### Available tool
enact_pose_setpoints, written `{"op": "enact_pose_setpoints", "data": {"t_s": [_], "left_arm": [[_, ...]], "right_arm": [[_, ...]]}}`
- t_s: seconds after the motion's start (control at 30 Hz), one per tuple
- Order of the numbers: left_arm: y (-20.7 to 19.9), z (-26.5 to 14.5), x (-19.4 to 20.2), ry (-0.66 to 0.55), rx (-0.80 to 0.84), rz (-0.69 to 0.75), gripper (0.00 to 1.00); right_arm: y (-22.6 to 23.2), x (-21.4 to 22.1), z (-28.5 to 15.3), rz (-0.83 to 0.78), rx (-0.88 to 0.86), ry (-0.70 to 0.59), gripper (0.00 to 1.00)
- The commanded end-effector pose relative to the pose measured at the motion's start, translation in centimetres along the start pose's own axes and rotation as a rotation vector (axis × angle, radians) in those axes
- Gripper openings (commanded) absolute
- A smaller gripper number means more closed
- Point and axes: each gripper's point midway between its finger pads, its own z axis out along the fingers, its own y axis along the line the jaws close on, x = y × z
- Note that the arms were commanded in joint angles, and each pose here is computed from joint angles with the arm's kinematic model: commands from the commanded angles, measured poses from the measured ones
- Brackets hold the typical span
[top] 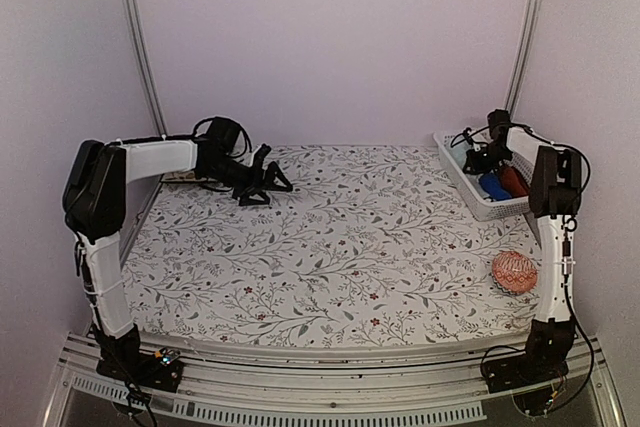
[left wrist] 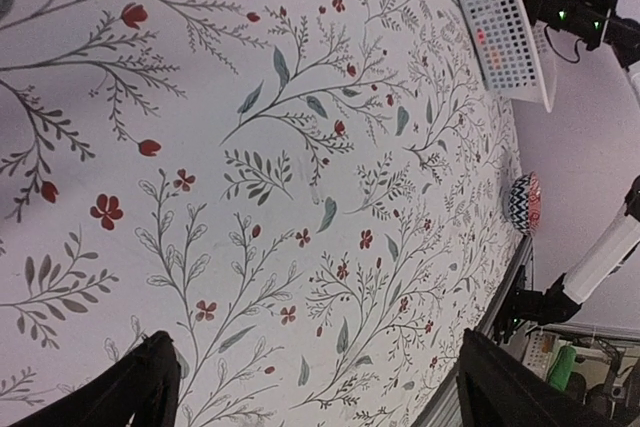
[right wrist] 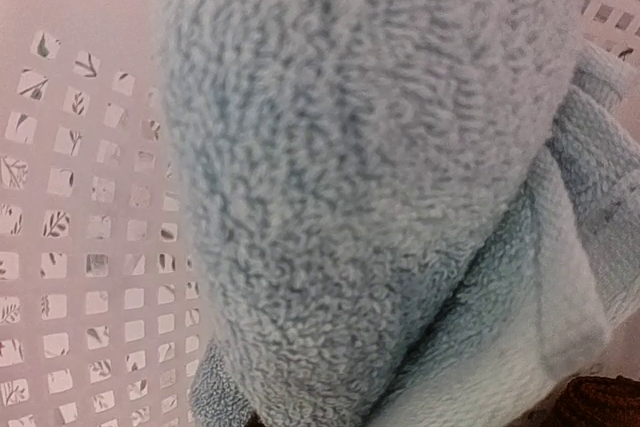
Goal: Roll the towels
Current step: Place the towel in the bin, then adjust the towel in the bin.
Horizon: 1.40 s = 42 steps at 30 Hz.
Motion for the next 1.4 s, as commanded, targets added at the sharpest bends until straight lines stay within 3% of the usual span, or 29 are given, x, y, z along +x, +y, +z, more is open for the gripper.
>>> {"op": "enact_pose_setpoints", "data": {"t_s": [0.0,0.23,0.33,0.5,0.57,1.0,1.37], "left_arm": [[0.3,-0.1,-0.6,0.002,0.016,0.005,0.97],[0.4,0.3,-0.8,0.007,0.026,-0.007,0.97],[0.4,0.4,-0.8,0.007,0.027,-0.009,0.97],[0.8,0.7,-0.6,0.016,0.022,-0.019,0.97],[0.9,0.8,-0.6,0.018,0.023,-0.024,0.97],[1.1,1.0,-0.6,0.022,0.02,-0.032,0.97],[1.0,0.9,-0.7,0.017,0.02,-0.026,0.97]], "right_arm": [[2.8,7.6,-1.6,0.07,-0.095,0.26,0.01],[2.5,6.3,-3.1,0.039,-0.067,0.245,0.02],[2.9,6.4,-2.5,0.013,-0.095,0.244,0.09],[5.2,4.8,-2.7,-0.069,-0.166,0.189,0.4],[5.7,4.2,-2.7,-0.093,-0.177,0.165,0.47],[3.5,-0.5,-5.6,-0.063,-0.072,0.021,0.63],[2.0,-2.9,-7.4,0.024,-0.048,-0.087,0.68]]}}
